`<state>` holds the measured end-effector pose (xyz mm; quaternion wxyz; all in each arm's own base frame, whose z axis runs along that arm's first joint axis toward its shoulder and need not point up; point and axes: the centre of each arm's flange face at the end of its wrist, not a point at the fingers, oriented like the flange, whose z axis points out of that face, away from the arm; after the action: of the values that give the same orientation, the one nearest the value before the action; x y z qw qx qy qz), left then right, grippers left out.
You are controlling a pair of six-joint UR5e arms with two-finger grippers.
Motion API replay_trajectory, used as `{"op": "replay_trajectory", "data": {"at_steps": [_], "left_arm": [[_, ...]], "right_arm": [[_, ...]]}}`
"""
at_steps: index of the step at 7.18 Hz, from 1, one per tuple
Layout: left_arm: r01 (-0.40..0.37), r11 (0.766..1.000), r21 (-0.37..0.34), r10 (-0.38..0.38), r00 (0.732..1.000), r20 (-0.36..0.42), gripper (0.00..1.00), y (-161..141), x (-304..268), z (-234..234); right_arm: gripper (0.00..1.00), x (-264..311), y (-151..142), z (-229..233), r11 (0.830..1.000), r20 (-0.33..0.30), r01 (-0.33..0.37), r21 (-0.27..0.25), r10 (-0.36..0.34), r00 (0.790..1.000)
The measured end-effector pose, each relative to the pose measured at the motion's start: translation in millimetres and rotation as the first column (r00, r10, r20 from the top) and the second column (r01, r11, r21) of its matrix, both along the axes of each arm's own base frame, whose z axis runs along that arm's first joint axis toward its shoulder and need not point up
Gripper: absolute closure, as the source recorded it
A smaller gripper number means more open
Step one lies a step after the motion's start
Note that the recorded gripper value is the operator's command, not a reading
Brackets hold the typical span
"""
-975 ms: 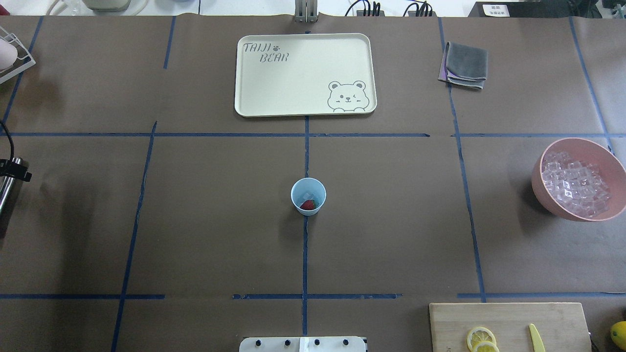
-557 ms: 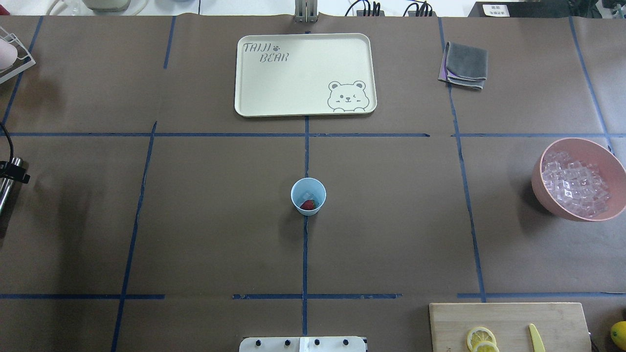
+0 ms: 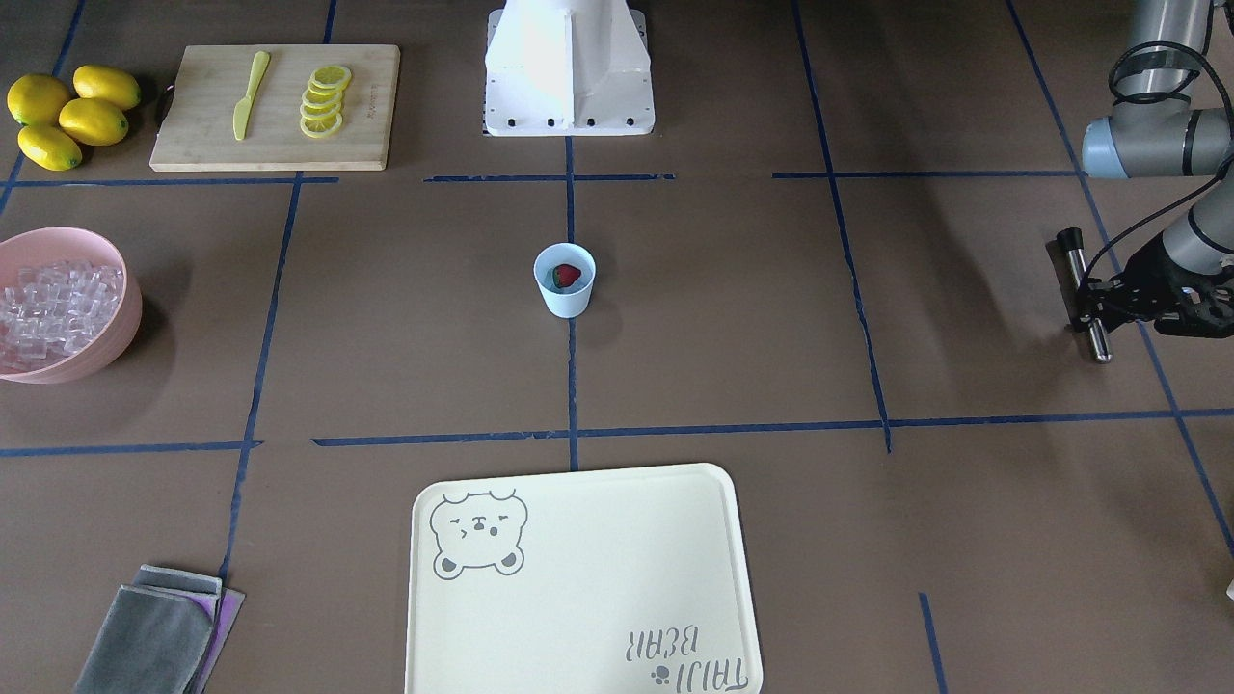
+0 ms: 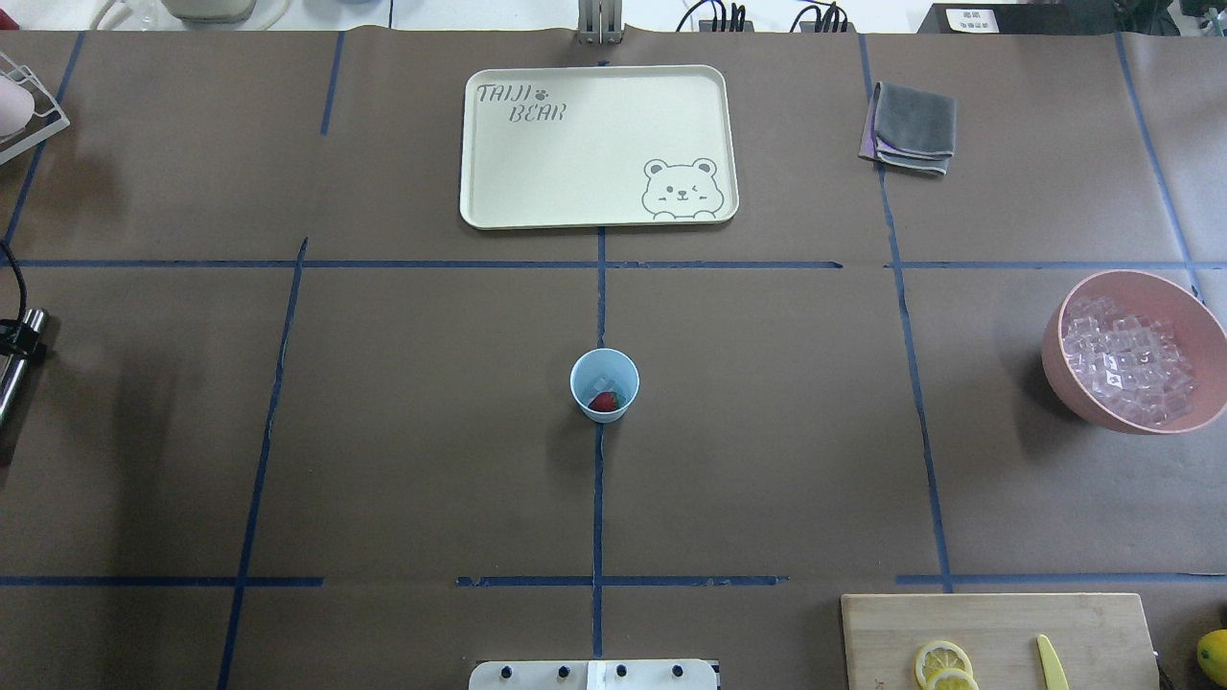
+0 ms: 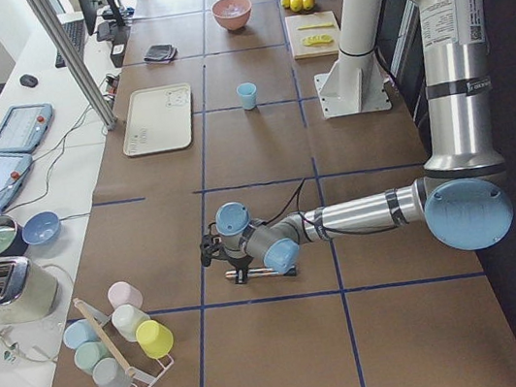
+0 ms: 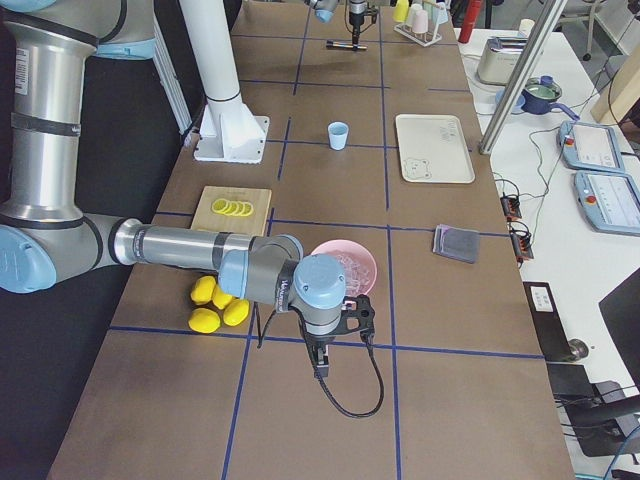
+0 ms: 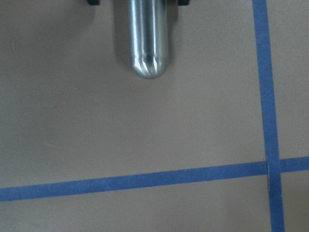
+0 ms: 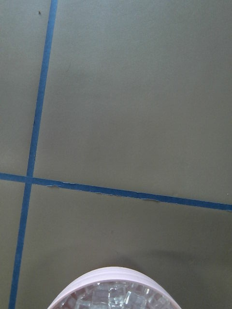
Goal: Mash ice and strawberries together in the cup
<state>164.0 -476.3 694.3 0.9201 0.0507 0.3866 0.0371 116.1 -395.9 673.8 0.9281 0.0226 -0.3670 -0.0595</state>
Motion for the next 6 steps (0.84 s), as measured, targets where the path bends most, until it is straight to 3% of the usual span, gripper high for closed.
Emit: {"op": "replay_trajectory", "data": {"at_steps": [2,3,4,5,6], "left_arm": [[-0.02,0.999,0.04,0.02,1.0,-0.009,1.0,-6.1,2.1,-11.9],[-0.047,0.993,0.105,0.049,0.999,-0.014,1.0,-11.8,0.7,-26.9],[-0.102,0.967,0.235,0.108,0.994,-0.013,0.97,-20.4,-4.5,-54.6],[-0.156,0.904,0.398,0.171,0.985,-0.003,0.97,-37.0,-6.7,-99.4],[-0.176,0.825,0.537,0.21,0.978,0.0,1.0,-55.5,-2.8,-154.6]], "right_arm": [[0.0,0.0,-0.3,-1.4,1.0,0.0,-0.001,0.001,0.001,1.0],[0.0,0.1,-0.5,-3.6,1.0,-0.001,-0.004,0.003,0.004,1.0],[0.0,0.1,-0.9,-6.5,1.0,-0.002,-0.007,0.006,0.007,1.0],[0.0,0.1,-1.1,-8.0,1.0,-0.002,-0.008,0.007,0.008,1.0],[0.0,0.1,-0.9,-8.1,1.0,-0.002,-0.009,0.007,0.009,1.0]]}}
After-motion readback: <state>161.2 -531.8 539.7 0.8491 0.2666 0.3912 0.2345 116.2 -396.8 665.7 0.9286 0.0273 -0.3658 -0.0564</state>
